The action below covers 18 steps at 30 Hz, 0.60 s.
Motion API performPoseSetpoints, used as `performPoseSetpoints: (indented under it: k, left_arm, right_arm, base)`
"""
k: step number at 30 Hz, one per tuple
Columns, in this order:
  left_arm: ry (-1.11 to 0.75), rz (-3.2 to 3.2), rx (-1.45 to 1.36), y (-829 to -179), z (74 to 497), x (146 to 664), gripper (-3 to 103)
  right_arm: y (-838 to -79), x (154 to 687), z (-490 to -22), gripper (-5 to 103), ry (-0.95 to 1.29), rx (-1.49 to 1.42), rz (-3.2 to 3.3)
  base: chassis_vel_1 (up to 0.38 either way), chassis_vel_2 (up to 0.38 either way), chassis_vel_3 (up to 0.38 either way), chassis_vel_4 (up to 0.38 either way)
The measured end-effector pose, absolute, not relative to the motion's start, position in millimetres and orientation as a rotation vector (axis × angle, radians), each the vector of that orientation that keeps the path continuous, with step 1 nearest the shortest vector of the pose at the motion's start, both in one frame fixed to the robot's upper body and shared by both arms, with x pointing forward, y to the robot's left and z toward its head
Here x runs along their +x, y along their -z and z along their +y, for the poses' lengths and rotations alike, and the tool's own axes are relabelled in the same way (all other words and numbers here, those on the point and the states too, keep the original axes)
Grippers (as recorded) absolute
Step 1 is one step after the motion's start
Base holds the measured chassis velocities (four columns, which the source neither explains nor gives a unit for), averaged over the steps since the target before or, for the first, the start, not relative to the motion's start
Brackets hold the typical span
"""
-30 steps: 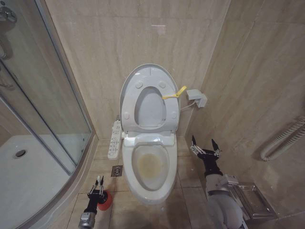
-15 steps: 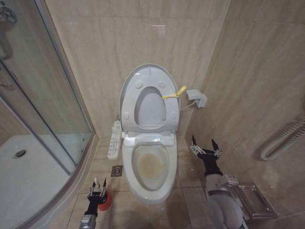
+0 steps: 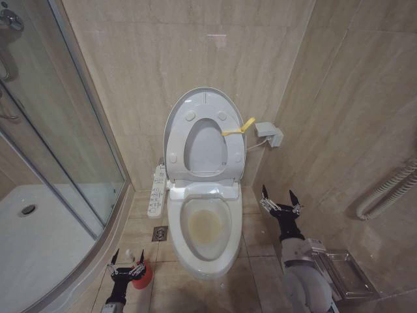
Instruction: Open the toilet lid, clean the toilet bowl with a toilet brush, close the toilet lid, and flush.
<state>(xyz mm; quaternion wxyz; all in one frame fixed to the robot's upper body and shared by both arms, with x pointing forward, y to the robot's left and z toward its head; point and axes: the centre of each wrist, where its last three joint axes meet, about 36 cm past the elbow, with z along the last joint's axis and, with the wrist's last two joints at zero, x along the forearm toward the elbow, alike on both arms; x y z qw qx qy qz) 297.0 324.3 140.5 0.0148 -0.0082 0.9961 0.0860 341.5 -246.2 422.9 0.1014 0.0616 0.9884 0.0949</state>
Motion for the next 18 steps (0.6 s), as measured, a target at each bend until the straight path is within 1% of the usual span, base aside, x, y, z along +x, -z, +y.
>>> performPoseSetpoints:
  k: [6, 14, 15, 18]
  left_arm:
    - [-0.261, 3.079, -0.049, -144, 325, 298, 100]
    - [-0.254, 2.962, -0.074, -204, 324, 306, 100]
    - [-0.254, 2.962, -0.074, -204, 324, 306, 100]
    - [-0.286, 2.883, -0.079, -245, 326, 314, 100]
  right_arm:
    - [-423, 342, -246, 100, -0.28, 0.182, 2.919]
    - [-423, 342, -246, 100, -0.28, 0.182, 2.919]
    - [-423, 342, -246, 100, -0.28, 0.182, 2.919]
    - [-423, 342, -246, 100, -0.28, 0.182, 2.919]
  base:
    - [0.0, 0.0, 0.0, 0.0]
    - [0.0, 0.0, 0.0, 0.0]
    - [0.0, 0.0, 0.0, 0.0]
    - [0.0, 0.0, 0.0, 0.0]
